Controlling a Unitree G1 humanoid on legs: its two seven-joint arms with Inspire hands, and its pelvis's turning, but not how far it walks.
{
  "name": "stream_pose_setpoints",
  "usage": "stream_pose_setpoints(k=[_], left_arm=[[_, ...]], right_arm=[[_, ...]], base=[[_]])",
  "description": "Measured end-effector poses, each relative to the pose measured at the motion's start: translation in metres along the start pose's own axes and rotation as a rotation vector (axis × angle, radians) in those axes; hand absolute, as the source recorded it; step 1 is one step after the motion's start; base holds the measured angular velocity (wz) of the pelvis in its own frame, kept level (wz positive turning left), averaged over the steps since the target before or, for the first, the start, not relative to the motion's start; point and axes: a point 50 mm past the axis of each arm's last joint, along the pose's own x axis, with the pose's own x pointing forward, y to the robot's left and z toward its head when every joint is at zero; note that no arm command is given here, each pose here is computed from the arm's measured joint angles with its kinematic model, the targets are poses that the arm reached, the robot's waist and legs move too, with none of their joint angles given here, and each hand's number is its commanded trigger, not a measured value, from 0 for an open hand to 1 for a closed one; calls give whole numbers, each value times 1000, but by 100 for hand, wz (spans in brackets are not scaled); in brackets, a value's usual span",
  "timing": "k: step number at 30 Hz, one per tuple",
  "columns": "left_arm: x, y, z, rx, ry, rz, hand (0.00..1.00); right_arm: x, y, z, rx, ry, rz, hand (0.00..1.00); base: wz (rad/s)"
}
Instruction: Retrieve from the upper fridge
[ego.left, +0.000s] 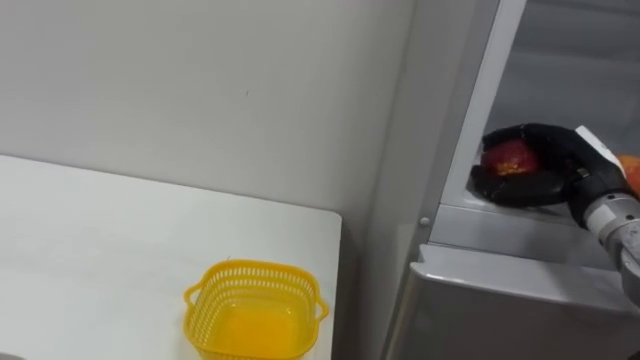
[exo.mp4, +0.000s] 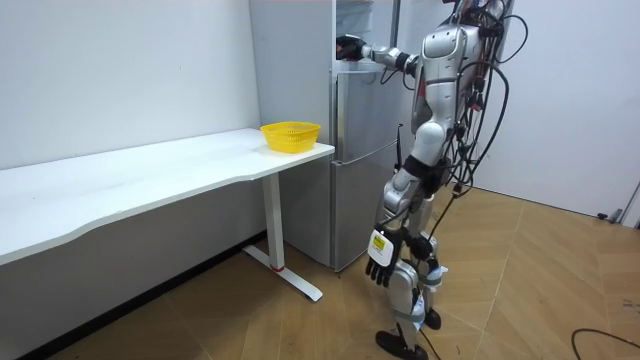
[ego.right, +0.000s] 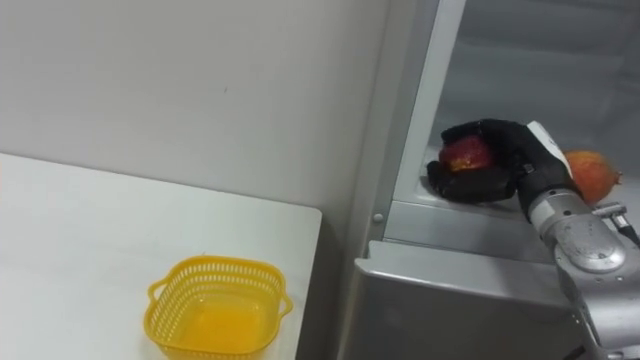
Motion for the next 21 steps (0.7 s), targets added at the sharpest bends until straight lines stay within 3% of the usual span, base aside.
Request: stream_pose_setpoints(k=[21], left_arm=[[0,4,4,44,-12,22,0]], right_arm=[[0,-3,7,-16,-39,-43,100]], base=[[0]])
